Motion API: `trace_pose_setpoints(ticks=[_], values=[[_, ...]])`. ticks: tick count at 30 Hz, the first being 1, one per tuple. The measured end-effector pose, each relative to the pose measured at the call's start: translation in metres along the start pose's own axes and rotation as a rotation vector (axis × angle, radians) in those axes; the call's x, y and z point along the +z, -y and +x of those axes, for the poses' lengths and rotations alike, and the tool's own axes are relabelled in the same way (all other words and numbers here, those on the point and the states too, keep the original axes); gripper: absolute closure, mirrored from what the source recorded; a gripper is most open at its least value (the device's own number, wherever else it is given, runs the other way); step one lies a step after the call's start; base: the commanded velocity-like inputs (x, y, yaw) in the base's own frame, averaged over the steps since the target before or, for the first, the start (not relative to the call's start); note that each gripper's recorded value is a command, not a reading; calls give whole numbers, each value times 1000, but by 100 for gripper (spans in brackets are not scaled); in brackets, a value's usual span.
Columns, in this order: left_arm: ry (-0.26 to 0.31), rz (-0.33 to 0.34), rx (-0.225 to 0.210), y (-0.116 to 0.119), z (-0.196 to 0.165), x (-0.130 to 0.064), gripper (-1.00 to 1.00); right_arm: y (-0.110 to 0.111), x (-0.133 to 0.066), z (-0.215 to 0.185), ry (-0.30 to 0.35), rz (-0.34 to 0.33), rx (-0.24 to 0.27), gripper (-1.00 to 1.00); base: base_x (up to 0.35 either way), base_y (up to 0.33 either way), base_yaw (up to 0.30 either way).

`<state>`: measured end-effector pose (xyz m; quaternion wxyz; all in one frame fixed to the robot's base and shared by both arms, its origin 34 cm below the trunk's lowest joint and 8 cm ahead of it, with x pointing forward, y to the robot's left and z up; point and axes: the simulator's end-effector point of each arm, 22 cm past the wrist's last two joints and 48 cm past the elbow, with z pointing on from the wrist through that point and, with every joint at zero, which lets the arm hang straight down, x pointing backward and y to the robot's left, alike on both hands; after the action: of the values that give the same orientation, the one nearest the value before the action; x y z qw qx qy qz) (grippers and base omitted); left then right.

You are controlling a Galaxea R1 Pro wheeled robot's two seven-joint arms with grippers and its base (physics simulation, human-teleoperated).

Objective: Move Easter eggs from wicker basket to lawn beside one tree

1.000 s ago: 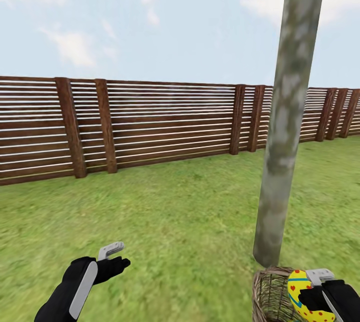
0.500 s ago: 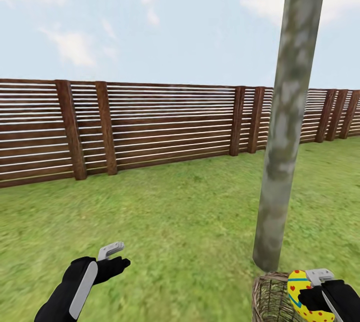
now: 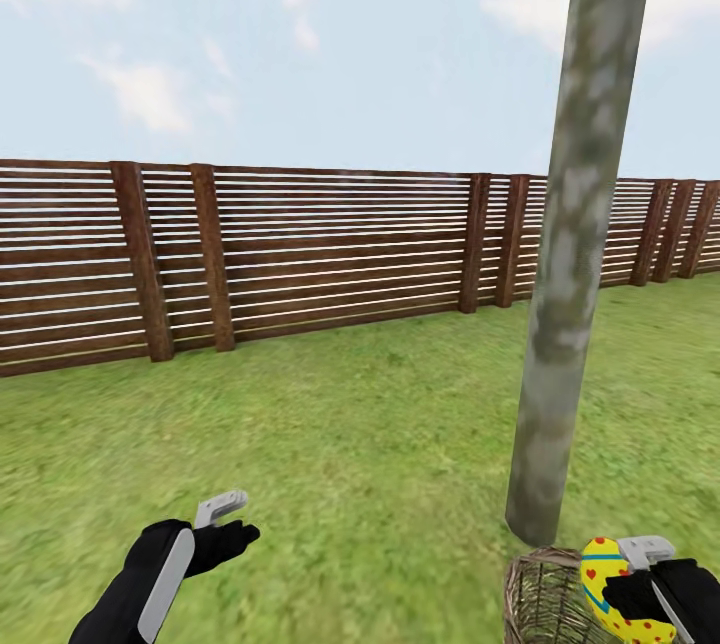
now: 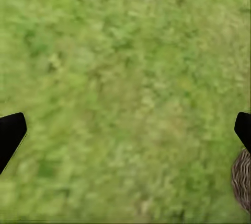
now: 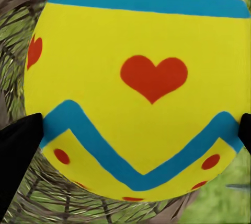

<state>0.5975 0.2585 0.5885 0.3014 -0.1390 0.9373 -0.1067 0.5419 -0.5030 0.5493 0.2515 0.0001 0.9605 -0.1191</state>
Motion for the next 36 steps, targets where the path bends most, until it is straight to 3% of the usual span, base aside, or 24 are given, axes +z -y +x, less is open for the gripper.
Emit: trace_pose_setpoints(ticks=[7, 14, 36], values=[[-40, 13, -18, 8, 18, 8, -100, -3, -2, -6, 10, 9, -28, 100, 0, 135, 0], [-41, 15, -19, 9, 18, 8, -100, -3, -2, -5, 10, 8, -30, 100, 18, 336, 0], [-35, 10, -26, 3, 15, 6, -100, -4, -2, -5, 4, 9, -29, 100, 298, 204, 0]])
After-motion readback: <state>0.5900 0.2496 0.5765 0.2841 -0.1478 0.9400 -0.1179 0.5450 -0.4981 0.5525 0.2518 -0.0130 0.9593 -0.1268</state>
